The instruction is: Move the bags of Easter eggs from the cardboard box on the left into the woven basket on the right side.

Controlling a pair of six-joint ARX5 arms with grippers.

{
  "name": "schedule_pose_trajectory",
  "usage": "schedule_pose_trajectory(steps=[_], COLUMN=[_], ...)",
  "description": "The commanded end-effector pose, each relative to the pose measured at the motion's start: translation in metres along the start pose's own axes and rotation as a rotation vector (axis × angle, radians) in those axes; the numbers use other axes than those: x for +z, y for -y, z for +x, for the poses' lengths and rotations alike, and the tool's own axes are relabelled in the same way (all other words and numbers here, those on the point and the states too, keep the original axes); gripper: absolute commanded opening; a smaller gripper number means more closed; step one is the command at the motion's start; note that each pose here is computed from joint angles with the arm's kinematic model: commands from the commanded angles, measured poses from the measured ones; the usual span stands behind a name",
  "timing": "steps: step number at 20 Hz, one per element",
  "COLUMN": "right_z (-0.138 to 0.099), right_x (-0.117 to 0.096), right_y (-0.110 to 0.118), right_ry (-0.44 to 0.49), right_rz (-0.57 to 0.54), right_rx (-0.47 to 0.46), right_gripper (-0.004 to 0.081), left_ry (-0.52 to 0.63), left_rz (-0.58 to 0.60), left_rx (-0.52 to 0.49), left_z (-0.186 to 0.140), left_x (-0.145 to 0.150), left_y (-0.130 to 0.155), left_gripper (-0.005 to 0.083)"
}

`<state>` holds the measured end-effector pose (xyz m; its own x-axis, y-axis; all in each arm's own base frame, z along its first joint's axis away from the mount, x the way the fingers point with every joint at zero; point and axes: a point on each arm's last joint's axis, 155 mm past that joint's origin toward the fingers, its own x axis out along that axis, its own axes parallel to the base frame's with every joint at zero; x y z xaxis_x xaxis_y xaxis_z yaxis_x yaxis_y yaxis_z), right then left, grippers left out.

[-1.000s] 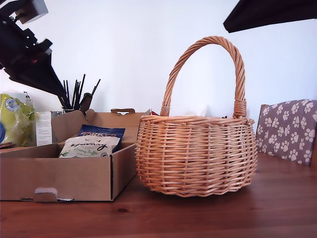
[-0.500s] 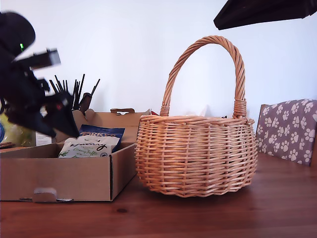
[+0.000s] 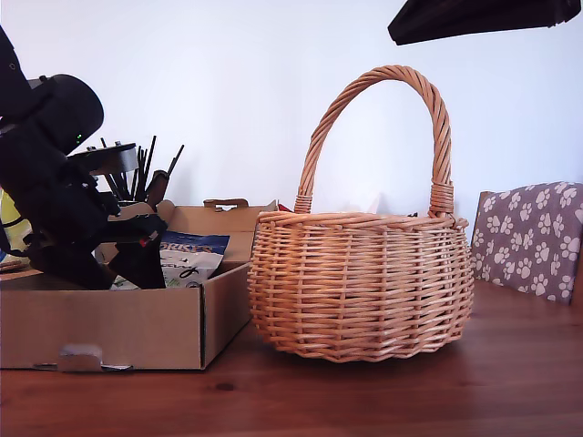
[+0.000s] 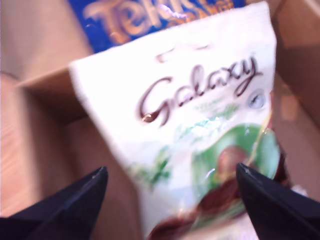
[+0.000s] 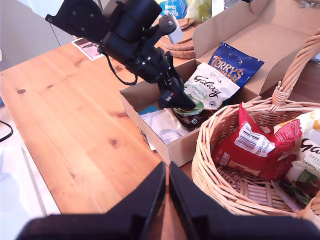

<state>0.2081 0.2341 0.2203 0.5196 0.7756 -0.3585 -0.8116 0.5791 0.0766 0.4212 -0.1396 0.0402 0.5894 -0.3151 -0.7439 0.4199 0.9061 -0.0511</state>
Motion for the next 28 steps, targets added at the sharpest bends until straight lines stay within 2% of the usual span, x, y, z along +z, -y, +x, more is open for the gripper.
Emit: schedule_pose_trajectory(steps=[1,9,10,11,15,16,21,24,28], right_z=[0.0,0.0,0.0,0.0,0.0,0.0,0.0,0.0,0.0], right_x=[0.006,0.006,0.006,0.006,0.006,0.006,0.006,0.006,0.006], right_y=[-0.001,-0.001,-0.002,-0.002,-0.002,-0.002,-0.002,-0.002,-0.001], right_ry=[0.014,0.015,0.015,0.015,0.015,0.015,0.013,0.013,0.013], right_rz=[-0.005,-0.005,-0.005,-0.005,-0.005,-0.005,-0.005,-0.005,-0.005], right_rx=[0.004,0.004,0.005,0.005,0.005,0.005,0.005,0.005,0.003], right_gripper=[-0.0013,-0.0013,-0.0013,-0.0013,-0.0013,-0.0013,-0.0013,-0.0013,-0.0013], left_ry=[-0.053,-0.099,-0.106,-0.107,-0.119,-0.117,-0.085,-0.016,0.097], left_rz=[-0.032,-0.068,-0.069,-0.067,-0.083,-0.083,-0.077,-0.068,-0.049], left_rx=[0.006,0.023,0.023,0.021,0.019,0.019,0.02,0.023,-0.016], left_z=[0.014,0.02,0.02,0.02,0.02,0.02,0.005,-0.025,-0.082], left_x=[-0.018,-0.033,-0.035,-0.035,-0.037,-0.037,-0.022,0.003,0.037], left_y=[-0.004,-0.008,-0.008,-0.006,-0.004,-0.004,-0.003,-0.001,0.014], left_gripper=[0.0752,0.0724,0.0674,0.0588,0.0159,0.0137,0.0137,0.0137,0.0137])
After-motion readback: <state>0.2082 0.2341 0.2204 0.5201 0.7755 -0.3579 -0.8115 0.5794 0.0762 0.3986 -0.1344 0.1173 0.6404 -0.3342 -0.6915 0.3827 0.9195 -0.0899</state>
